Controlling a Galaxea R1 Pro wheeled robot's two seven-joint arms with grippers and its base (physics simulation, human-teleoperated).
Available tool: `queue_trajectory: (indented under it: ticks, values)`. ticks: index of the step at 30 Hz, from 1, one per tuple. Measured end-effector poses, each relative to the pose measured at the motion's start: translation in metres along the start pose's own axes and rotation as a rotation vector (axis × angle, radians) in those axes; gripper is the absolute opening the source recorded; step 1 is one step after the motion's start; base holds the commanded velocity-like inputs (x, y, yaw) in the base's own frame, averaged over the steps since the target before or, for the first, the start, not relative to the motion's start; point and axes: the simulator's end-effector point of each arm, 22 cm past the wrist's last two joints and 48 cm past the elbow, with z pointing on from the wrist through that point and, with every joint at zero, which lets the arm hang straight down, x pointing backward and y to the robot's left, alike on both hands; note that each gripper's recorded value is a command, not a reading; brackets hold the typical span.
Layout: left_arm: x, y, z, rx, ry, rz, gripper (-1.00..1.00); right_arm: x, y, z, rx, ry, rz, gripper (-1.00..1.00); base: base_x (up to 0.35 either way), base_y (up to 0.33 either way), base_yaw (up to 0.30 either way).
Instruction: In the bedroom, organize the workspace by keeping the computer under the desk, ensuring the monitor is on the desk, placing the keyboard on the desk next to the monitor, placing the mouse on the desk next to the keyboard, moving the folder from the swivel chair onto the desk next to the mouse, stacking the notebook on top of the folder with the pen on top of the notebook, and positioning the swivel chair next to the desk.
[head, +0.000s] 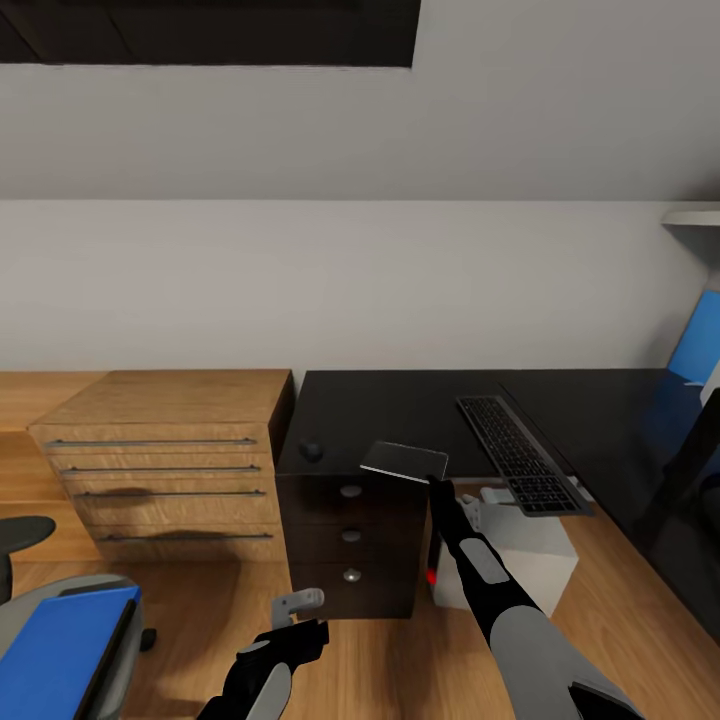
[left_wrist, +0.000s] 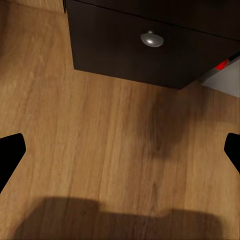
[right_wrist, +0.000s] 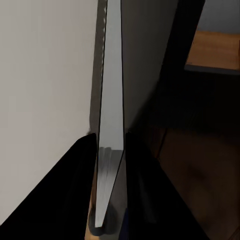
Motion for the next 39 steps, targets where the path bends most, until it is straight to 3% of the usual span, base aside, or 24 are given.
queue_trajectory:
  ticks: [39]
  values:
    - [0.0022, 0.0063, 0.0050, -0.006, -0.001, -0.008, 1.00, 0.0000, -0.0054, 0.0005, 0.000, -0.003, -0.002, -1.00, 0.034, 0.000, 0.000]
